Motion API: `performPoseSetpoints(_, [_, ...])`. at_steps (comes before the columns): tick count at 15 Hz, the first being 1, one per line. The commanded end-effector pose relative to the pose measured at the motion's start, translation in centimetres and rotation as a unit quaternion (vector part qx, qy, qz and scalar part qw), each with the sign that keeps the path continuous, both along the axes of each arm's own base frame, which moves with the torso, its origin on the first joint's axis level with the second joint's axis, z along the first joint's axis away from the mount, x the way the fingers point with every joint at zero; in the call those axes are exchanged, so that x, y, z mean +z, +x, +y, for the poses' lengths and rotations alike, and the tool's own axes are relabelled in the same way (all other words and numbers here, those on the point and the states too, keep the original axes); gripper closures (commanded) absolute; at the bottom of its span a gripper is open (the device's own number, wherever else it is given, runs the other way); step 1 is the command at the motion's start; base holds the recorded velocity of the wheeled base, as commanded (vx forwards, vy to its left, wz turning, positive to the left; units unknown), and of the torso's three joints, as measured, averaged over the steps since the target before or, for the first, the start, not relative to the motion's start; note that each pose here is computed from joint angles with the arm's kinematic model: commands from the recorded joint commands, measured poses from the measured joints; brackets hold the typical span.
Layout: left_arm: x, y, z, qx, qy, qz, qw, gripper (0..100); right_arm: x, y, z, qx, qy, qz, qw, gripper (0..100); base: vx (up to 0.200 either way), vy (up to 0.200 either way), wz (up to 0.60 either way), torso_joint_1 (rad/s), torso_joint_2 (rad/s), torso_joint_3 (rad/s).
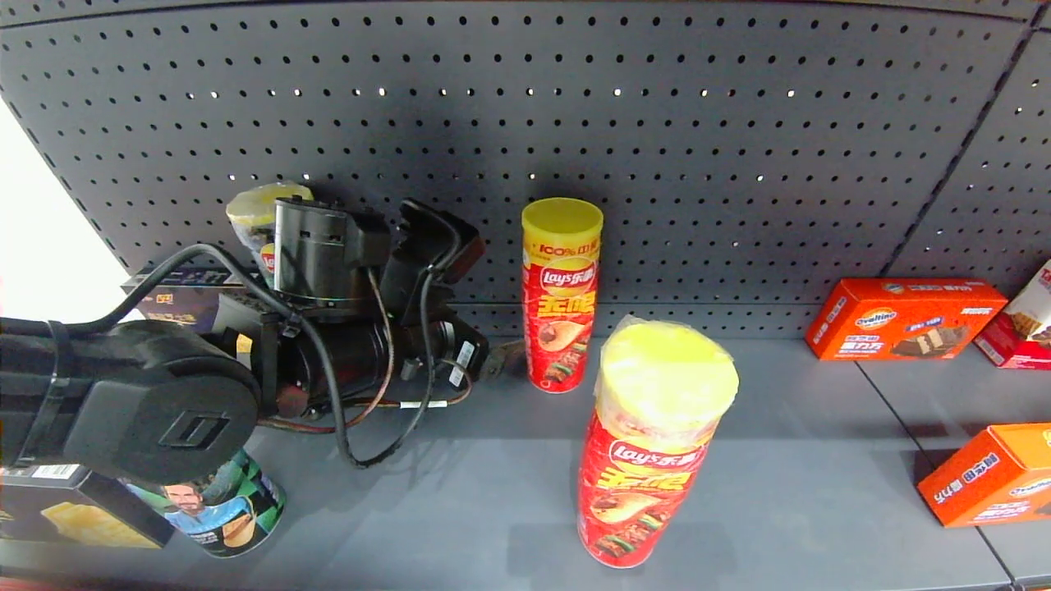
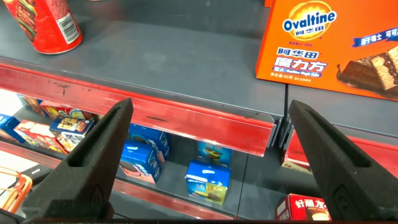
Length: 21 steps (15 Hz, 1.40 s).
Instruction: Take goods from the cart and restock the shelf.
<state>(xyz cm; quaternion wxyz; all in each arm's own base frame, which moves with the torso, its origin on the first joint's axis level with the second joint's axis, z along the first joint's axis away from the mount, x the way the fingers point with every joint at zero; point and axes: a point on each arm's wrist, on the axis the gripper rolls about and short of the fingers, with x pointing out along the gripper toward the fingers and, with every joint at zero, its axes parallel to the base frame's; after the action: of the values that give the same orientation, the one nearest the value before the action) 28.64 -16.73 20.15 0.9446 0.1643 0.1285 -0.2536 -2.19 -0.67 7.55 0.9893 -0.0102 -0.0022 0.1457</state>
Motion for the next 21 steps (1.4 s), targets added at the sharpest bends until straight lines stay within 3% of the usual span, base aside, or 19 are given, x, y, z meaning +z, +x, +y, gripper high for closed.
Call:
performPoseSetpoints(1, [0.0, 0.2, 0.2, 0.016, 0.005, -0.003, 0.9999, 0, 0.0, 0.0, 0.0, 0.000, 0.000, 0.001, 1.000, 0, 0.000, 0.000, 0.00, 0.000, 0.00, 0.000])
performPoseSetpoints(9, [-0.9, 2.0, -0.6, 0.019, 0.019, -0.001, 0.9996, 0, 0.0, 0.0, 0.0, 0.000, 0.000, 0.001, 1.000, 0, 0.000, 0.000, 0.00, 0.000, 0.00, 0.000])
performPoseSetpoints(21, [-1.5, 3.3, -2.6, 0.004, 0.020, 0.002, 0.9998, 0, 0.0, 0.0, 0.0, 0.000, 0.000, 0.001, 1.000, 0, 0.000, 0.000, 0.00, 0.000, 0.00, 0.000])
